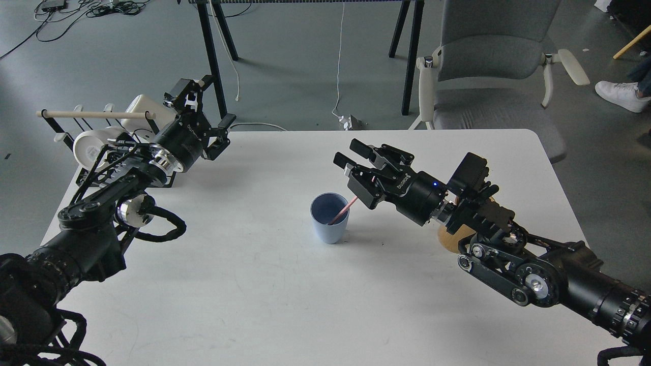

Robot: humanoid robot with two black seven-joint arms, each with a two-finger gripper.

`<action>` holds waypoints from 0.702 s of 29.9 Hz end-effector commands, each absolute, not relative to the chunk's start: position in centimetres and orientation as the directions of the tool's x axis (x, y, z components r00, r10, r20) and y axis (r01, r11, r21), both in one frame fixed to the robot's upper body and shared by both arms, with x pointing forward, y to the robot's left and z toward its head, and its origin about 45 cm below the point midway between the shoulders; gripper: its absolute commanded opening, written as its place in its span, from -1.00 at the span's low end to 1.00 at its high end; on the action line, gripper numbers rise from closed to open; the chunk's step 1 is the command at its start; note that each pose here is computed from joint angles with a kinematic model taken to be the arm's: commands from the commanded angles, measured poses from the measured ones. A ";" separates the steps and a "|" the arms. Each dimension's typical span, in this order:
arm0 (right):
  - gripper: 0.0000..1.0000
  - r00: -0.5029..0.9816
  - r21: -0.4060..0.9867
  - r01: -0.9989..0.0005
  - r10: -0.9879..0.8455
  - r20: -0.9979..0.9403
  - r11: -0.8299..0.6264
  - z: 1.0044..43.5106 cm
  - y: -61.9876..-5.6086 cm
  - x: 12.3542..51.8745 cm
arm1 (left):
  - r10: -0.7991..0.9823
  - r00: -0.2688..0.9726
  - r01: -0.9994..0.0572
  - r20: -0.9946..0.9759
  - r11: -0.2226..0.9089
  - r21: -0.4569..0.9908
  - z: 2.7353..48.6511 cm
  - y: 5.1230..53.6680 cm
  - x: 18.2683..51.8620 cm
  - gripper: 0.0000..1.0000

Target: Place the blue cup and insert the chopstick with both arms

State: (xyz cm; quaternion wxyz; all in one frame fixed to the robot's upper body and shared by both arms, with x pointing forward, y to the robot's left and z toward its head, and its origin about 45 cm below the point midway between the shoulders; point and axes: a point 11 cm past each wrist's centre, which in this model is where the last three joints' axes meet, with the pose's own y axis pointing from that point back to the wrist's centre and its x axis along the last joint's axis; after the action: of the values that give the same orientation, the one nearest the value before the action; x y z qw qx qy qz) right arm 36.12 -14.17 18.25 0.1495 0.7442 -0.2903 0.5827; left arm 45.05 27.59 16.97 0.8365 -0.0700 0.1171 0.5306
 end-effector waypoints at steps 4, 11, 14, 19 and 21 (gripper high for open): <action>0.43 0.190 -0.303 -0.711 -0.588 0.787 -0.635 23.3 -14.6 37.9 | 0.873 0.408 -0.905 -0.268 0.425 0.006 17.1 27.7 45.1 0.96; 0.49 0.223 -0.383 -0.853 -0.910 0.349 -0.355 29.3 -19.1 42.7 | 0.865 0.349 -0.934 -0.361 0.355 -0.052 18.1 28.6 45.7 0.96; 0.53 0.258 -0.388 -0.875 -0.957 0.130 -0.289 31.4 -22.1 43.7 | 0.864 0.343 -0.936 -0.368 0.346 -0.059 18.4 28.8 45.8 0.96; 0.57 0.433 -0.371 -0.862 -0.883 -0.184 -0.345 30.5 -25.5 42.7 | 0.859 0.350 -0.935 -0.373 0.347 -0.078 19.1 28.6 46.1 0.96; 0.60 0.514 -0.392 -0.832 -0.813 -0.274 -0.393 30.2 -26.7 41.7 | 0.858 0.343 -0.938 -0.384 0.333 -0.093 19.5 28.9 46.3 0.96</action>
State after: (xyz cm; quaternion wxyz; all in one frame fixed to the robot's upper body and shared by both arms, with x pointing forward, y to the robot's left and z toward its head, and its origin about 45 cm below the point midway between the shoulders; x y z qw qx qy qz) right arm 42.93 -24.92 30.75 -0.1952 0.8170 -0.5407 0.0459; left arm 46.08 28.65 18.97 0.8093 -0.1390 0.1352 0.5544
